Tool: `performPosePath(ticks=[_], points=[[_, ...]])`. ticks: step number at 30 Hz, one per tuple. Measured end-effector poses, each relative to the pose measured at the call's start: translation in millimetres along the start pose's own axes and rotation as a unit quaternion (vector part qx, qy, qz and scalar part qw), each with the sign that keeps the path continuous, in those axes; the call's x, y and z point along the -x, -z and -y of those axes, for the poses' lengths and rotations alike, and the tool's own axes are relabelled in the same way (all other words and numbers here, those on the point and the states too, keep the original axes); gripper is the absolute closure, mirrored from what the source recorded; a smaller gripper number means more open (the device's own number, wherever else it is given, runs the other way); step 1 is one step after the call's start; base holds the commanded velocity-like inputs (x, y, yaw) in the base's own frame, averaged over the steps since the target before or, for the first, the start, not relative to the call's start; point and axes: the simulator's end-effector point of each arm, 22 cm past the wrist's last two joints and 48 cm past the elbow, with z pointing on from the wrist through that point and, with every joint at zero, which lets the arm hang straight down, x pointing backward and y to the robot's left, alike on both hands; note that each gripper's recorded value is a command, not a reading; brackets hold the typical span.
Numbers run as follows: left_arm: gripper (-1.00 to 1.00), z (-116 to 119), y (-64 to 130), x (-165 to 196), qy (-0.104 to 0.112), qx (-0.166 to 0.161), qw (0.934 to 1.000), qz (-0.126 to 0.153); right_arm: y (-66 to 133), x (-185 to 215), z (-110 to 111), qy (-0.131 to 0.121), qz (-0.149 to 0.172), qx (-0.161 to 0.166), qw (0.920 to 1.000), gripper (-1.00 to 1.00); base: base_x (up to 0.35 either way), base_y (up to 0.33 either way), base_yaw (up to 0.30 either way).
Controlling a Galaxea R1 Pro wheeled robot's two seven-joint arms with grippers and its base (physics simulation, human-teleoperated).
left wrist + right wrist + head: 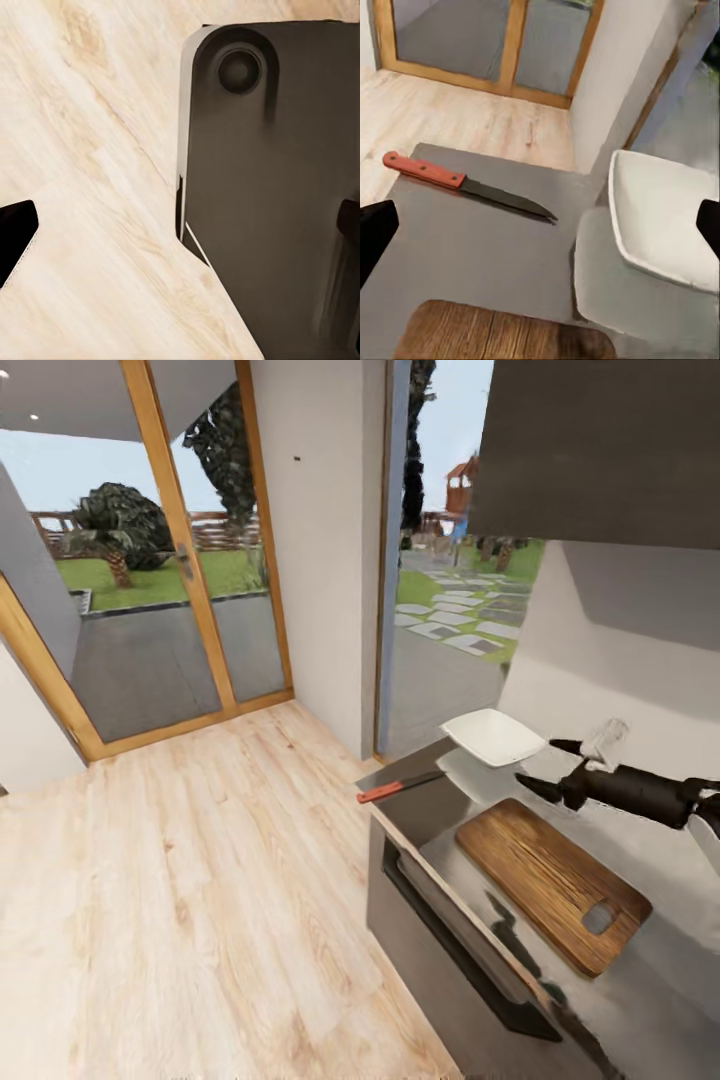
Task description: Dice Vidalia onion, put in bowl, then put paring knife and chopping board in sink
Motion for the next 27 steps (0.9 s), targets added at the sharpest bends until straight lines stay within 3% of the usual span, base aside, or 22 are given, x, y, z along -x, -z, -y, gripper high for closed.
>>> performPosePath(ticks=[1,2,3,4,5,6,7,8,9,11,12,15,22,25,27], points=[[-1.00,0,-0.1,1,0.000,0.000,1.0000,0.001,-2.5,0,10,-0.006,0.003,-0.028,0.9996,-1.00,-0.153,0.267,0.000],[-1.00,-1,-0.6,3,0.000,0.001,1.0000,0.003,-6.2,1,28,-0.018,0.009,-0.083,0.9964,-1.00,-0.153,0.267,0.000],[-1.00,-3,-1.1,5,-0.001,0.002,1.0000,0.006,-7.6,0,48,-0.033,0.014,-0.143,0.9891,-1.00,-0.153,0.267,0.000],[-1.00,-4,-1.3,6,-0.001,0.002,1.0000,0.007,-7.0,0,58,-0.042,0.017,-0.176,0.9834,-1.00,-0.153,0.267,0.000],[-1.00,-6,-1.6,8,-0.001,0.004,1.0000,0.008,-3.4,-2,76,-0.058,0.021,-0.237,0.9695,-1.00,-0.153,0.268,0.000],[-1.00,-9,-1.9,9,-0.001,0.006,0.9999,0.010,8.6,-8,100,-0.079,0.023,-0.325,0.9420,-1.00,-0.153,0.268,0.000],[-1.00,-10,-2.0,10,-0.002,0.006,0.9999,0.010,14.6,-11,107,-0.085,0.023,-0.356,0.9305,-1.00,-0.153,0.273,0.000],[-1.00,-12,-2.1,10,-0.002,0.008,0.9999,0.011,26.6,-16,119,-0.097,0.021,-0.407,0.9079,-1.00,-0.153,0.291,0.000],[-1.00,-16,-2.1,11,-0.002,0.011,0.9999,0.011,44.9,-24,131,-0.112,0.016,-0.472,0.8745,-1.00,-0.153,0.299,0.000],[-1.00,-22,-2.2,12,-0.003,0.014,0.9998,0.012,64.4,-32,137,-0.128,0.010,-0.531,0.8374,-1.00,-0.153,0.305,0.000],[-1.00,-24,-2.2,12,-0.003,0.015,0.9998,0.013,70.6,-35,138,-0.134,0.011,-0.550,0.8243,-1.00,-0.153,0.308,0.000],[-1.00,-26,-2.2,12,-0.003,0.017,0.9998,0.013,80.7,-36,138,-0.146,0.019,-0.580,0.8011,-1.00,-0.153,0.311,0.000],[-1.00,-27,-2.3,13,-0.003,0.018,0.9997,0.014,103.7,-40,141,-0.157,0.024,-0.627,0.7630,-1.00,-0.153,0.313,-0.110],[-1.00,-26,-2.4,14,-0.001,0.018,0.9997,0.015,122.9,-44,143,-0.159,0.019,-0.660,0.7341,-1.00,-0.153,0.313,-0.221],[-1.00,-25,-2.6,15,0.000,0.017,0.9997,0.016,129.5,-44,144,-0.160,0.019,-0.670,0.7248,-1.00,-0.153,0.313,-0.230]])
